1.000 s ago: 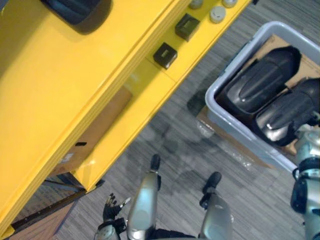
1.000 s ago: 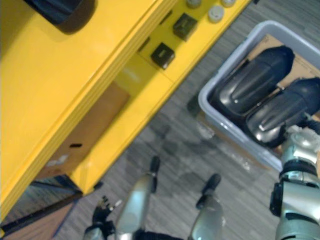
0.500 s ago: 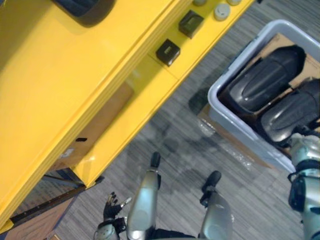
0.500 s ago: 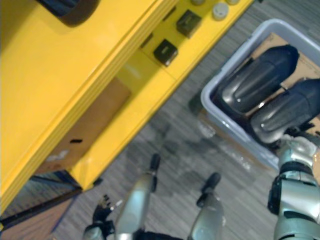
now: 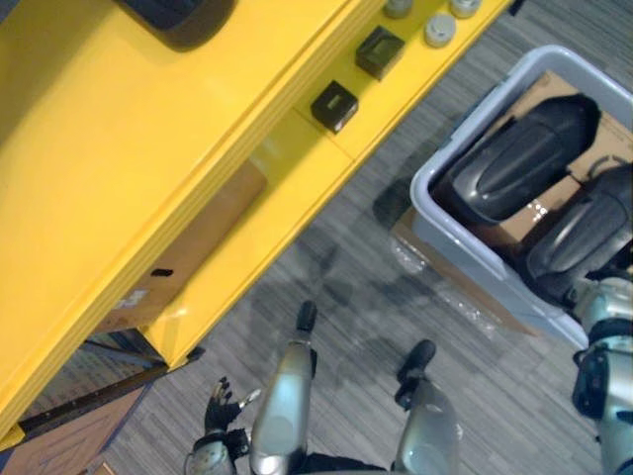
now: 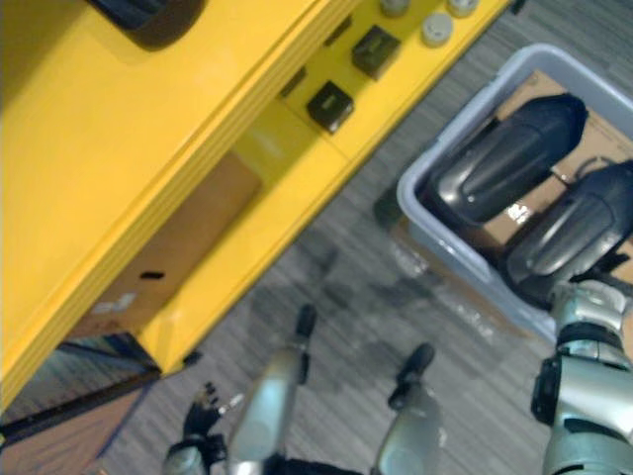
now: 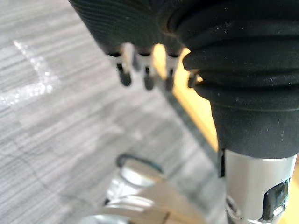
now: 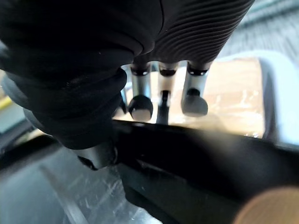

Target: Walk over and take plastic housings, then place them on the shelf

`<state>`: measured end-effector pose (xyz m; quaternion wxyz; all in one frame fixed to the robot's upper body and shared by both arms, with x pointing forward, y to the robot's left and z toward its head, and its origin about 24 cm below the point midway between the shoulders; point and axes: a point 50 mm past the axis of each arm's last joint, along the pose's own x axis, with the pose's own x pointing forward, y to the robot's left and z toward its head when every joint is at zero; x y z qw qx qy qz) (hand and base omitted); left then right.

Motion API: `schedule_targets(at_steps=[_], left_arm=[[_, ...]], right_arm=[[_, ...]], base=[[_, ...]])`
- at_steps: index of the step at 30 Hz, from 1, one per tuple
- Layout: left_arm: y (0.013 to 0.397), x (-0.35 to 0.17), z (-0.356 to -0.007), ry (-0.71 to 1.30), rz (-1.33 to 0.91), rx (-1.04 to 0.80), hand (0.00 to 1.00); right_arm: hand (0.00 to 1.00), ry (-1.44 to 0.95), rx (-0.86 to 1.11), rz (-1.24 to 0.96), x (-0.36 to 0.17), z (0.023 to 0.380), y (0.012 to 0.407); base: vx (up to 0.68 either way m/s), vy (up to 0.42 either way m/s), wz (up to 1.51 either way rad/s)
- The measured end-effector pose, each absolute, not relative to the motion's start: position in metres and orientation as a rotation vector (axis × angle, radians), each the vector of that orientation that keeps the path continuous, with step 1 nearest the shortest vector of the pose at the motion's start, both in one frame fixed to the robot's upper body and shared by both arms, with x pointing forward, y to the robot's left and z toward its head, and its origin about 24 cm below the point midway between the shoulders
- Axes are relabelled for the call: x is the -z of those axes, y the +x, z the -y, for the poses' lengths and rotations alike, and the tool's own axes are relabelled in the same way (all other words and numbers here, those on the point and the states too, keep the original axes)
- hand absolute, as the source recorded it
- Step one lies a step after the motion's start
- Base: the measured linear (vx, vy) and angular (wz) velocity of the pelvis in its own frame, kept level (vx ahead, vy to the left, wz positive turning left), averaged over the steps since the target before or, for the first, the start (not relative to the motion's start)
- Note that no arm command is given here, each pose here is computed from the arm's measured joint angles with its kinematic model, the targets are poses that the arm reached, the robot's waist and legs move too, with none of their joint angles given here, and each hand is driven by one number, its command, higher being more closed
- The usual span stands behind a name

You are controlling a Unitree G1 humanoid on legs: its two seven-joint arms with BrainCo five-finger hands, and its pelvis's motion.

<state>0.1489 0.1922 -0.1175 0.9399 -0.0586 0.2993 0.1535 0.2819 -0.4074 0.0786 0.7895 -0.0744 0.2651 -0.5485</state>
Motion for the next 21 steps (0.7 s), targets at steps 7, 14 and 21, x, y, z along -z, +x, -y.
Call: schedule_targets(at_steps=[7, 14, 21], left_arm=[[0.197, 0.069, -0.166, -0.097, -0.332, -0.178, 0.00], [0.239, 0.039, -0.172, 0.023, -0.230, -0.163, 0.00], [0.249, 0.048, -0.199, 0.275, -0.283, -0.288, 0.00]], right_arm=[[1.00, -0.300, 1.165, -0.531, -0.090, 0.406, 0.290], [1.00, -0.502, 1.104, -0.429, -0.102, 0.400, 0.299], [1.00, -0.643, 1.052, -0.265, -0.113, 0.384, 0.304]], base=[[0.00, 0.000, -0.02], [0.01, -0.032, -0.32], [0.02, -0.038, -0.31]])
